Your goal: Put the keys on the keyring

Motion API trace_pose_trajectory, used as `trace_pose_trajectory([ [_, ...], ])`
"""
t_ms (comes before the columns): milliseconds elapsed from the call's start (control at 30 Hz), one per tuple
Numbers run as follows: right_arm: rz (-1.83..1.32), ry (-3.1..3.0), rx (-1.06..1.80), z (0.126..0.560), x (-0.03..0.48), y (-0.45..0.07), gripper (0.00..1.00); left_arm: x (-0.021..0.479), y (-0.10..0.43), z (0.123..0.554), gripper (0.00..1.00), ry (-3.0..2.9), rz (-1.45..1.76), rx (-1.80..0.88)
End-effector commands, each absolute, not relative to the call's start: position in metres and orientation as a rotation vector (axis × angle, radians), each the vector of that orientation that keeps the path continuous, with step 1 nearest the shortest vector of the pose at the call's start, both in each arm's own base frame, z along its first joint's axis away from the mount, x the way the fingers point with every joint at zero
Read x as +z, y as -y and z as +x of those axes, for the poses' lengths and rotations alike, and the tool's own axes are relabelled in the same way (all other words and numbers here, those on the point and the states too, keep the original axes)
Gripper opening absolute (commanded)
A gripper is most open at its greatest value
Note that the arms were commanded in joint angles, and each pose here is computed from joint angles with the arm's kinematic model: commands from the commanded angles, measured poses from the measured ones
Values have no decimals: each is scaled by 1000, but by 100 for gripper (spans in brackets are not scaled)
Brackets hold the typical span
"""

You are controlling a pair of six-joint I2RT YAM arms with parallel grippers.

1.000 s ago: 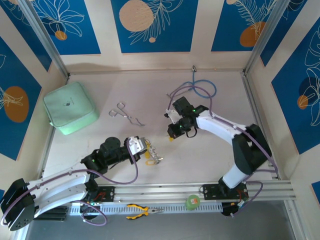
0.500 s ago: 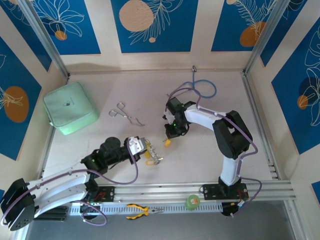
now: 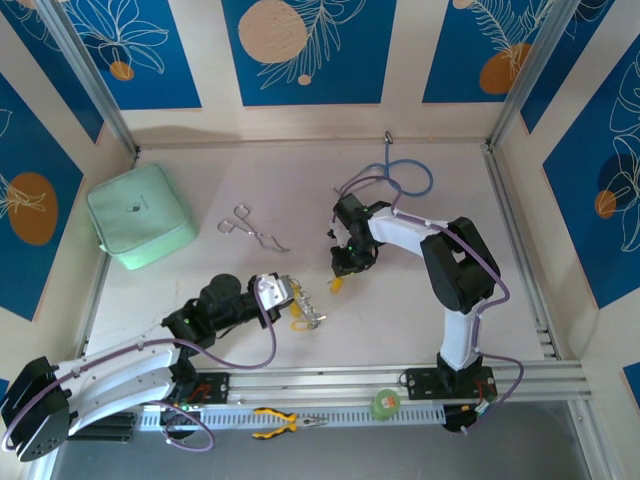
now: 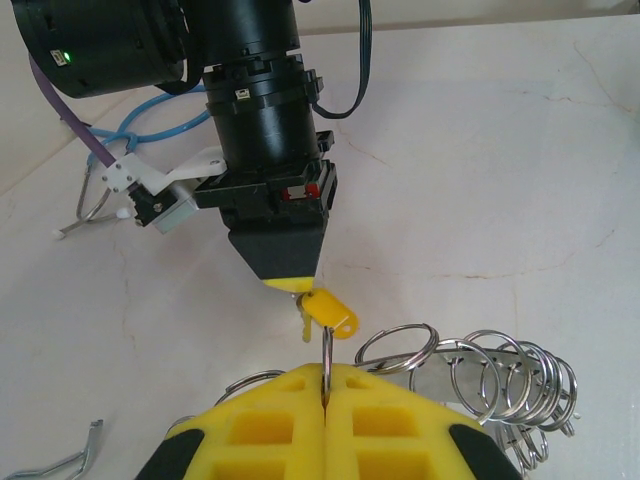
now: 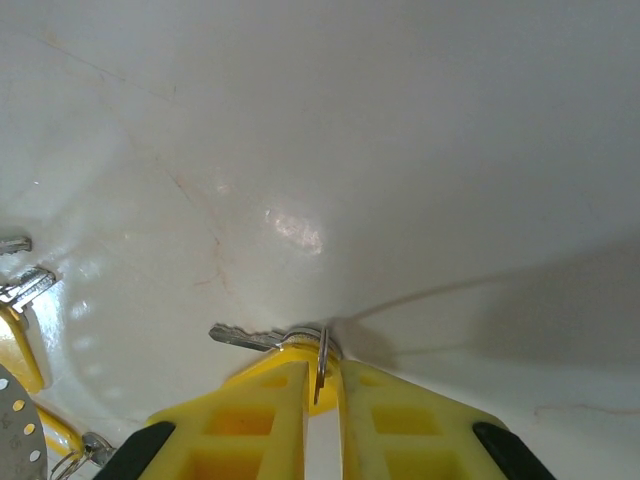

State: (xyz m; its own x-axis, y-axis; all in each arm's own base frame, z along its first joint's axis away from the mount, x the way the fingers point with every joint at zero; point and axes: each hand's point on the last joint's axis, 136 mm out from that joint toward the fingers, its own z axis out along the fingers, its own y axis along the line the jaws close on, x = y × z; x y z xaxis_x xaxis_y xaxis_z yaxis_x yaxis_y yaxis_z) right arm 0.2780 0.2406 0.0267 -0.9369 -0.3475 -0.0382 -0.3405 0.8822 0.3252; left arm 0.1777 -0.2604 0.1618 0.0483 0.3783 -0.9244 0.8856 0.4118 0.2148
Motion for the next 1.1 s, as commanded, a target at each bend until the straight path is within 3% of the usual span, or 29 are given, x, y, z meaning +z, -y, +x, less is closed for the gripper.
trace_pose_trajectory([
  [0,522,2998,-556,276,30,-244,16,171,264,178,0,-1499,1159,-559],
  [267,533,2990,-571,277,30,-248,22,171,264,177,0,-1498,1157,-560],
  [667,524,2984,-550,278,25,-246,16,172,263,178,0,-1497,1156,-552],
  [1067,529,3000,-539,280,27,-245,18,172,263,178,0,-1497,1155,-552],
])
